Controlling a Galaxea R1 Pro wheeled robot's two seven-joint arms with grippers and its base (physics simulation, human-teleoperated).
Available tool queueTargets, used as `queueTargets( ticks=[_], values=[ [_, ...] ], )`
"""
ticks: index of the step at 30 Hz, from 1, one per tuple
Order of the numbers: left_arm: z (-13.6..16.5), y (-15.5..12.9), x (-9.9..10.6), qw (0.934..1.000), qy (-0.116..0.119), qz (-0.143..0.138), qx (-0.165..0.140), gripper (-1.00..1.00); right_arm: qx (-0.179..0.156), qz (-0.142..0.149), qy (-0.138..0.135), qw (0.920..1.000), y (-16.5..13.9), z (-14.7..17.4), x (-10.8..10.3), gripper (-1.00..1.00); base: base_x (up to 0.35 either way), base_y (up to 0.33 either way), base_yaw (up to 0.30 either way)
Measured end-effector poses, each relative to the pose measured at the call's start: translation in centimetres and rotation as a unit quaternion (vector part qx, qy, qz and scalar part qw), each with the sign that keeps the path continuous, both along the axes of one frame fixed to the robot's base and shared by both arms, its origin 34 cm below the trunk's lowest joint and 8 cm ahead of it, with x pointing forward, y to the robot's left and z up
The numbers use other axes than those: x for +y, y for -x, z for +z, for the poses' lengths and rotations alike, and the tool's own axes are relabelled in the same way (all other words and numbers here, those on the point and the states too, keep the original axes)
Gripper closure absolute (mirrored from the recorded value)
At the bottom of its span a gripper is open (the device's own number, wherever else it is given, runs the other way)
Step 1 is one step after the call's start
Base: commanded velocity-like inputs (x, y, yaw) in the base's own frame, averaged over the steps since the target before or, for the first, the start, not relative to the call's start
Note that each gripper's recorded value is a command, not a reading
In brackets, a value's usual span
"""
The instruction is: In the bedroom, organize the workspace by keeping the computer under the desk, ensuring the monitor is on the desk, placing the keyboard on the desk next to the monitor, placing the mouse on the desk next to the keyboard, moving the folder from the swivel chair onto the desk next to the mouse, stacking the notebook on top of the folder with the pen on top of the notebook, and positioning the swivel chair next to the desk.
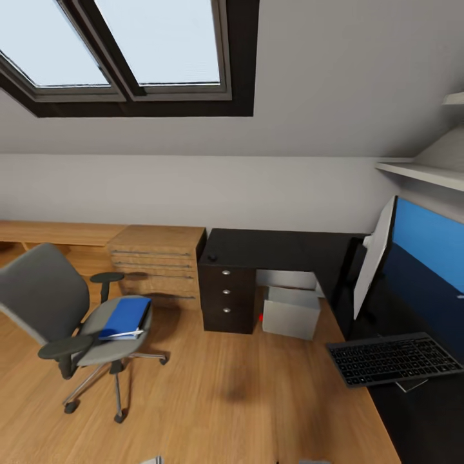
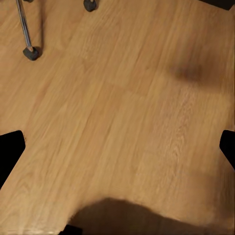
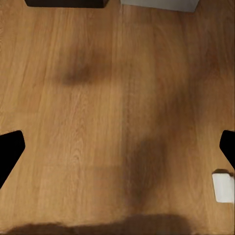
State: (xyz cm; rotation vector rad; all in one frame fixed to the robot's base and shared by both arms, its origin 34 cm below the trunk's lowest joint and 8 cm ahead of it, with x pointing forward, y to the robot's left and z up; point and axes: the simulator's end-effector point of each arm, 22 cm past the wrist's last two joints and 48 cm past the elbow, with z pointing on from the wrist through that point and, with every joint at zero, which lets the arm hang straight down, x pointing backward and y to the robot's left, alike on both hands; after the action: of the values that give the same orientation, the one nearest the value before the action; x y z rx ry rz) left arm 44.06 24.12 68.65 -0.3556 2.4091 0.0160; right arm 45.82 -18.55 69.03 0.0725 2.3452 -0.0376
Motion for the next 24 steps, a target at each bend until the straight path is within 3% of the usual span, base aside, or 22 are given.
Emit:
queueTargets(
  ticks=[12,15,24],
  values=[
    [0.0,0.0,0.0,1.0,0.0,0.0,0.0,-1.0,-0.008,0.037,0.014,0.9992,-0.3,0.3,0.7,-1.0,-0.26,-0.202,0.0],
    [0.0,0.0,0.1,1.0,0.0,0.0,0.0,-1.0,-0.011,0.057,0.023,0.998,-0.4,0.4,1.1,-1.0,-0.092,-0.088,0.0],
    [0.2,0.2,0.2,1.0,-0.002,0.002,0.001,-1.0,-0.013,0.066,0.027,0.9974,-0.3,0.6,1.3,-1.0,-0.014,-0.013,0.0]
  ],
)
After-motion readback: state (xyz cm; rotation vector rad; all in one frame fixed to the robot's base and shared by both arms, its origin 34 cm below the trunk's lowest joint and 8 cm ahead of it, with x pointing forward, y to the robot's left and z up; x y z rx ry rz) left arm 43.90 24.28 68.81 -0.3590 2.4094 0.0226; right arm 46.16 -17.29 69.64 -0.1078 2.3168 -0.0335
